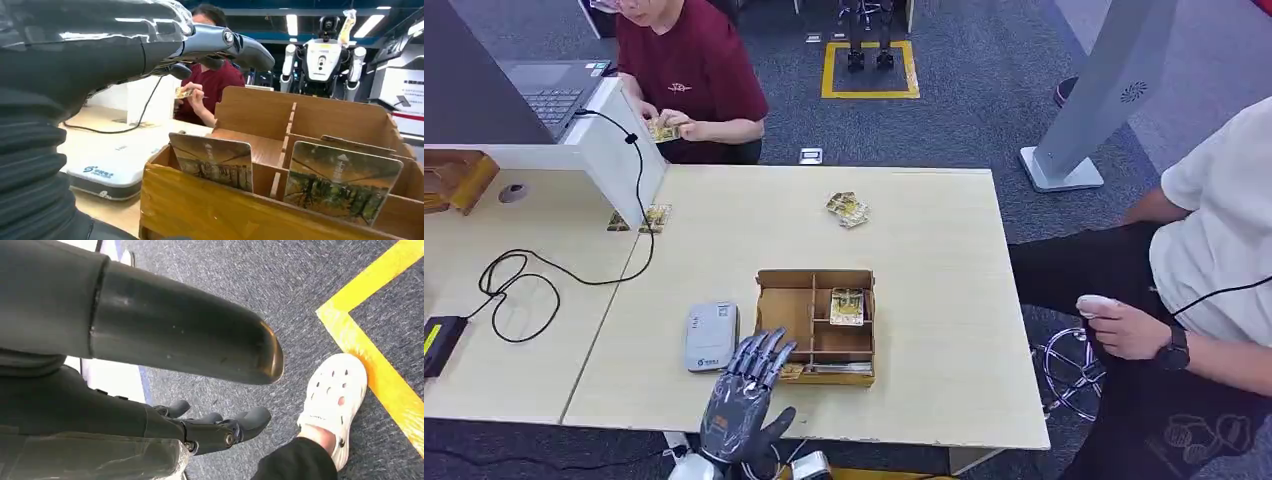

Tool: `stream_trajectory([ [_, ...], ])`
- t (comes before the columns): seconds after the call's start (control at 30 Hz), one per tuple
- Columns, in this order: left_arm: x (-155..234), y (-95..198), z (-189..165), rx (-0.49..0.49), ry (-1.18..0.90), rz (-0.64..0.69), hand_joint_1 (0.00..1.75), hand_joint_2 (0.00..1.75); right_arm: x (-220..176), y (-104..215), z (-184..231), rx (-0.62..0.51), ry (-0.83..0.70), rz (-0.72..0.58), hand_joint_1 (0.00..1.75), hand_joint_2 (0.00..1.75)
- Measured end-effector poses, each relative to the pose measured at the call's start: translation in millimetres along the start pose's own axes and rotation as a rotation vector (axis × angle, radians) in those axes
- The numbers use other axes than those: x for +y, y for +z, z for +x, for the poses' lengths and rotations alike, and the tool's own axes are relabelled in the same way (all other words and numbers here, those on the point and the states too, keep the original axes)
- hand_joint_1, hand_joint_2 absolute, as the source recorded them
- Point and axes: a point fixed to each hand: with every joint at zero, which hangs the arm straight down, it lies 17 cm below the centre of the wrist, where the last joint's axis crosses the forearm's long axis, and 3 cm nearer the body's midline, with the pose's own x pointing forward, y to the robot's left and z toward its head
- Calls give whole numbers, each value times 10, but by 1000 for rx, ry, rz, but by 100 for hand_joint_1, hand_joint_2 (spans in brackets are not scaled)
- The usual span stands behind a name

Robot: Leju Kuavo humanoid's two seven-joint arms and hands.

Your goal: Pass the card to the sensor for recognition and then transmit it.

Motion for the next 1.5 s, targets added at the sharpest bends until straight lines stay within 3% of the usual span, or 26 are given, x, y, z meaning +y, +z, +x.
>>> stream_trajectory([
  [1.5, -45, -156, -187, 64, 22, 2, 0, 175, 1, 0, 1, 1, 2, 3, 0, 0],
])
